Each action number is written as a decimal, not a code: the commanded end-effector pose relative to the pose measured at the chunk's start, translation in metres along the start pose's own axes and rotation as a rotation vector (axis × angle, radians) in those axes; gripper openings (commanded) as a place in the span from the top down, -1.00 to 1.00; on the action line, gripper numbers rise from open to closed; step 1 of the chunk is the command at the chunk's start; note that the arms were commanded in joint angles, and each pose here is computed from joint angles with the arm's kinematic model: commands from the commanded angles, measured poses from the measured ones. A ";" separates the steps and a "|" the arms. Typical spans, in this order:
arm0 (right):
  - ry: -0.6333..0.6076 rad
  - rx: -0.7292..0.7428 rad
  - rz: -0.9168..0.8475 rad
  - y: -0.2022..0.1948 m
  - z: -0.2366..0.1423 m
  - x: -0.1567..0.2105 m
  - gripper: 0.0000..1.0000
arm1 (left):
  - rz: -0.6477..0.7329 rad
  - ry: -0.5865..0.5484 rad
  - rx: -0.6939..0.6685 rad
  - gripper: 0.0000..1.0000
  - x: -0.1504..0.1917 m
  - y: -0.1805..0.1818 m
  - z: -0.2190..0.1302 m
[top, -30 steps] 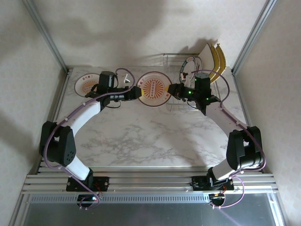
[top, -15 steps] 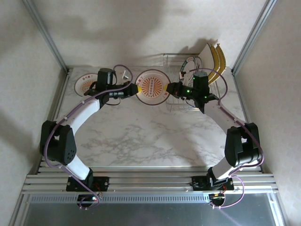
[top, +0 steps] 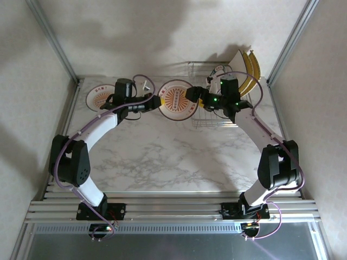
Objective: Unload the plates from the dish rack
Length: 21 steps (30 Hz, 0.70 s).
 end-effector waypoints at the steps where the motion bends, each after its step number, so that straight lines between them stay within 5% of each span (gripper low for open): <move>1: -0.020 0.179 -0.055 0.000 -0.026 -0.003 -0.98 | 0.042 -0.071 0.016 1.00 -0.021 0.000 -0.007; 11: -0.075 0.546 -0.135 -0.016 -0.091 -0.009 -0.98 | 0.001 -0.184 -0.043 1.00 -0.028 0.015 -0.046; 21: -0.064 0.758 -0.193 -0.025 -0.123 -0.006 -0.98 | -0.119 -0.422 -0.190 1.00 -0.035 0.055 -0.114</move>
Point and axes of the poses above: each hand's point on the last joint's axis, 136 mm out from that joint toward the fingers, its own z axis out along the fingers, its own y axis along the line the jaws close on, x = y × z, the point moved 9 cm from there along -z, back along the fingers, and after that the axes turned 7 degrees about z, right-handed, at the moved point
